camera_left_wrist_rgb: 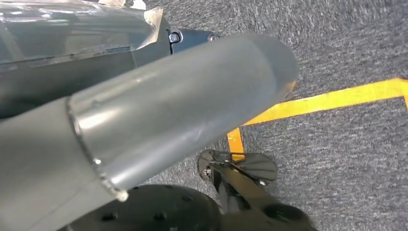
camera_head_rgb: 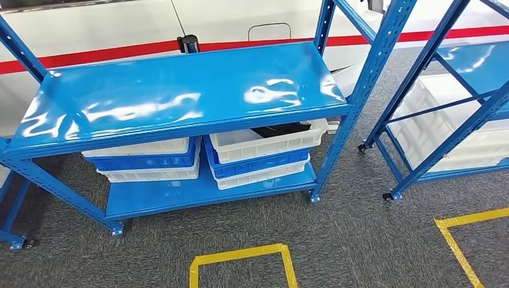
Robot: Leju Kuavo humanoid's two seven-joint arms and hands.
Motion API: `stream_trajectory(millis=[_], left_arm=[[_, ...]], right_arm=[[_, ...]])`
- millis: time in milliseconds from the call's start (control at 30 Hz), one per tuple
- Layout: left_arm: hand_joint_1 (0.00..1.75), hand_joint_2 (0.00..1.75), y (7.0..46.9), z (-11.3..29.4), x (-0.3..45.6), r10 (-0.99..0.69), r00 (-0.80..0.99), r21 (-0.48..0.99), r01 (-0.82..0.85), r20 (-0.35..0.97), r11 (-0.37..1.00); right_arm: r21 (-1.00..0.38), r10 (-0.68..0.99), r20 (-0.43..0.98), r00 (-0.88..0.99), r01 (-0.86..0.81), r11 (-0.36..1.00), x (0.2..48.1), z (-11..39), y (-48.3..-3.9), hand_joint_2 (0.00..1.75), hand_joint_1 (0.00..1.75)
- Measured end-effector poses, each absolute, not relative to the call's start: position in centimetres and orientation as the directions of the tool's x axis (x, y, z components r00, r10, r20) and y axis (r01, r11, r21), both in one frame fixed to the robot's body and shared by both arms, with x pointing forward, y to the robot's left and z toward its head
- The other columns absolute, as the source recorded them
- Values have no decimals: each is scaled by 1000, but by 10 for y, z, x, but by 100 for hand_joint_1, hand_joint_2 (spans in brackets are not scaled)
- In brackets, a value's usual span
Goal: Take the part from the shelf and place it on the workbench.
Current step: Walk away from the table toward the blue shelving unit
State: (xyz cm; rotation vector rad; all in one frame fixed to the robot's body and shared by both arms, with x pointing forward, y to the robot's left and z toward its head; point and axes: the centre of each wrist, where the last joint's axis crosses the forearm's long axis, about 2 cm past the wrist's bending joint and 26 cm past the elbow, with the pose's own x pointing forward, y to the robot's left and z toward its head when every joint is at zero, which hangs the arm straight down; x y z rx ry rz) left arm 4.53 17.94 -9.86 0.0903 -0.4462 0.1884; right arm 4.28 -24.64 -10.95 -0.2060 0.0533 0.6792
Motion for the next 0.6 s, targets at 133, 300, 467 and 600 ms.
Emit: stream_trajectory(millis=[133,300,467,600], left_arm=[[0,0,182,-99,45,157,885,52,-199,438,979],[0,0,181,-99,43,154,884,59,-200,441,978],[0,0,180,-99,44,151,882,64,-200,446,978],[0,0,180,-99,43,150,883,67,-200,445,978]], right_arm=[[-172,618,-114,778,-628,759,41,-110,-247,0,0],[-177,618,-104,779,-626,760,43,-110,-247,0,0],[-178,615,-103,782,-623,762,43,-110,-248,0,0],[-174,613,-106,783,-622,764,39,-110,-249,0,0]])
